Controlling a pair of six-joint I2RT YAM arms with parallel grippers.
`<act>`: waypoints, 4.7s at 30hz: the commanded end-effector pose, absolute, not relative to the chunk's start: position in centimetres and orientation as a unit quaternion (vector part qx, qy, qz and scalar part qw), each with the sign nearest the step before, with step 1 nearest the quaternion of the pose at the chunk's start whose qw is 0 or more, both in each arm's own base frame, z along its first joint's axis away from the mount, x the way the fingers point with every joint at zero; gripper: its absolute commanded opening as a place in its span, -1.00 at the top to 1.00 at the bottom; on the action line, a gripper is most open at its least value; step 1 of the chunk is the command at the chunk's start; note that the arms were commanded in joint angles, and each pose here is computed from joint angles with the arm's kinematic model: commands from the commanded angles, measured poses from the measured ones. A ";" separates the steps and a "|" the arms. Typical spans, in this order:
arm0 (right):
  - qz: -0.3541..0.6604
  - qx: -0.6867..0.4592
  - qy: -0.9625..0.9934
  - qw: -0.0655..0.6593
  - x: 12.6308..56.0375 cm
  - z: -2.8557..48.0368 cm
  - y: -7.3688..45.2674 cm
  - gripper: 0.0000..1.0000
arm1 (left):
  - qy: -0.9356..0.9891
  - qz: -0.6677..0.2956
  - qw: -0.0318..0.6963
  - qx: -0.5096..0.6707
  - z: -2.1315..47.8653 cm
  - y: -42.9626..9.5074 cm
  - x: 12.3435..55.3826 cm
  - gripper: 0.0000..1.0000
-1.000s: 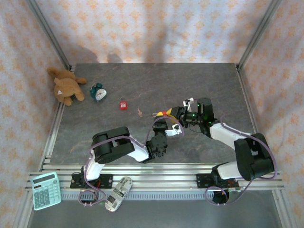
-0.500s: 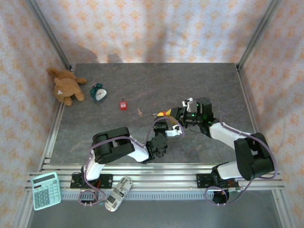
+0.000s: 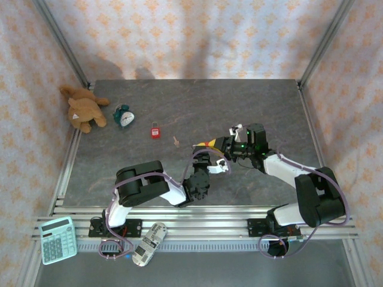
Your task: Unlock with the key
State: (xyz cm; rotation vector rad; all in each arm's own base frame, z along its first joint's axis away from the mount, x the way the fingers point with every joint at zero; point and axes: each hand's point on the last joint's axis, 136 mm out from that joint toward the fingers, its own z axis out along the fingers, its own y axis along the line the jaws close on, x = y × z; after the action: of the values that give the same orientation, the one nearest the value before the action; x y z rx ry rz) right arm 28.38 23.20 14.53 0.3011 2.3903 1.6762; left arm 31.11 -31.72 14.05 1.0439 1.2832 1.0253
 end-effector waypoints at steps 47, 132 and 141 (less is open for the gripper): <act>0.498 0.007 0.847 0.185 29.0 15.7 23.2 0.42 | 0.740 -0.079 0.334 0.578 15.6 -28.0 29.1 -0.23; 0.497 0.008 0.848 0.186 28.2 15.1 23.2 0.50 | 0.738 -0.054 0.355 0.571 12.4 -28.4 31.6 1.00; 0.488 0.013 0.852 0.190 28.4 14.9 22.9 0.52 | 0.738 -0.037 0.359 0.570 12.9 -27.5 31.7 1.00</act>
State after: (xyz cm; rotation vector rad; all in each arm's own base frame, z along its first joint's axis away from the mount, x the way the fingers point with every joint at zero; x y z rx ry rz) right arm 28.31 23.10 14.13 0.0620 2.4311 1.4002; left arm 31.18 -28.23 11.66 1.5042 1.9258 -0.1564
